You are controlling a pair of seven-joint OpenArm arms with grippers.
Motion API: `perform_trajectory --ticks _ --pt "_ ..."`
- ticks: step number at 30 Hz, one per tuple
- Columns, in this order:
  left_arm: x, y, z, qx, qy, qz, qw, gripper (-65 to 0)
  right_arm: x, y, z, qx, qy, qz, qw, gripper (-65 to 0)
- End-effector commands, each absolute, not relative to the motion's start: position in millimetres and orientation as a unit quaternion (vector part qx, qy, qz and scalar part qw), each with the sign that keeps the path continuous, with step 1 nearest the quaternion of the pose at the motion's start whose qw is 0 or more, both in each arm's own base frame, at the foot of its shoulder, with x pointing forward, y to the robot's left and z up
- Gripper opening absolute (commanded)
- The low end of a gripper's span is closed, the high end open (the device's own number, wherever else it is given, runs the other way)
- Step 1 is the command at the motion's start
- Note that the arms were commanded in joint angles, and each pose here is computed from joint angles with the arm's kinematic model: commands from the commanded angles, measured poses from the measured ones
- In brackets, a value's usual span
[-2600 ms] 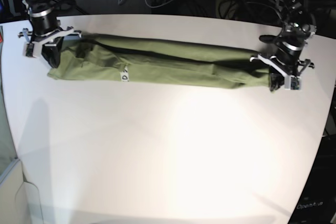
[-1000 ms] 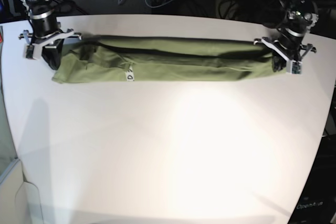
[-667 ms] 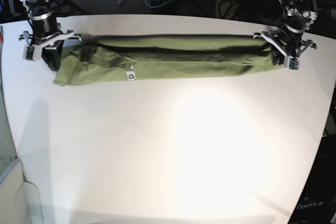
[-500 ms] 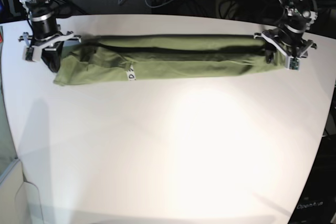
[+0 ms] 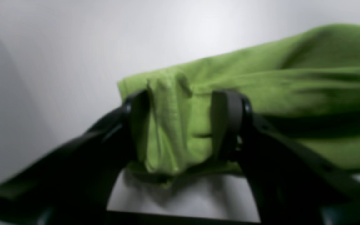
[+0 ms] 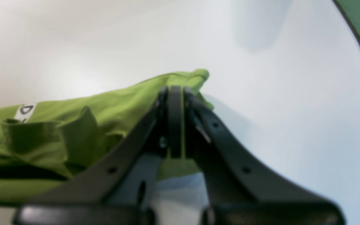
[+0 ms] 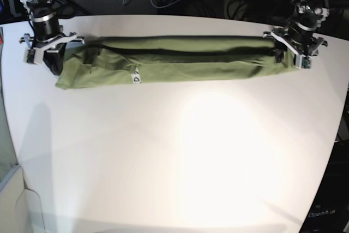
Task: Fold the T-shirt properly
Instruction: 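Drag the strip toward the robot and open the left gripper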
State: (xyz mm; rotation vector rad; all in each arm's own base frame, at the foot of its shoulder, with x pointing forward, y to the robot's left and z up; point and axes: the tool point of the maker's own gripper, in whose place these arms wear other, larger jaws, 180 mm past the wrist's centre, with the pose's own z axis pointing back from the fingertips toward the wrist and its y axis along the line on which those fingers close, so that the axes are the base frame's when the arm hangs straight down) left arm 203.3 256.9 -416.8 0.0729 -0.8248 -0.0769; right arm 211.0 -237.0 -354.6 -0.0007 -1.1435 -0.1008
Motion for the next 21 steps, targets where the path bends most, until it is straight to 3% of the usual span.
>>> perform_trajectory --ticks 1,7,21 --pt "203.8 259.2 -416.7 0.035 -0.407 -0.033 0.912 -34.9 216.2 -239.3 -342.4 -0.002 -0.562 -0.046 0.826 -64.1" --pt "196.3 255.9 -438.6 0.015 -0.386 -0.018 0.922 -34.9 218.4 -231.9 -344.3 0.008 -0.559 -0.034 0.828 -64.1" --pt "218.6 251.4 -446.9 0.000 -0.390 -0.010 0.921 -34.9 212.6 -237.0 -423.9 0.046 -0.487 -0.081 0.868 -64.1"
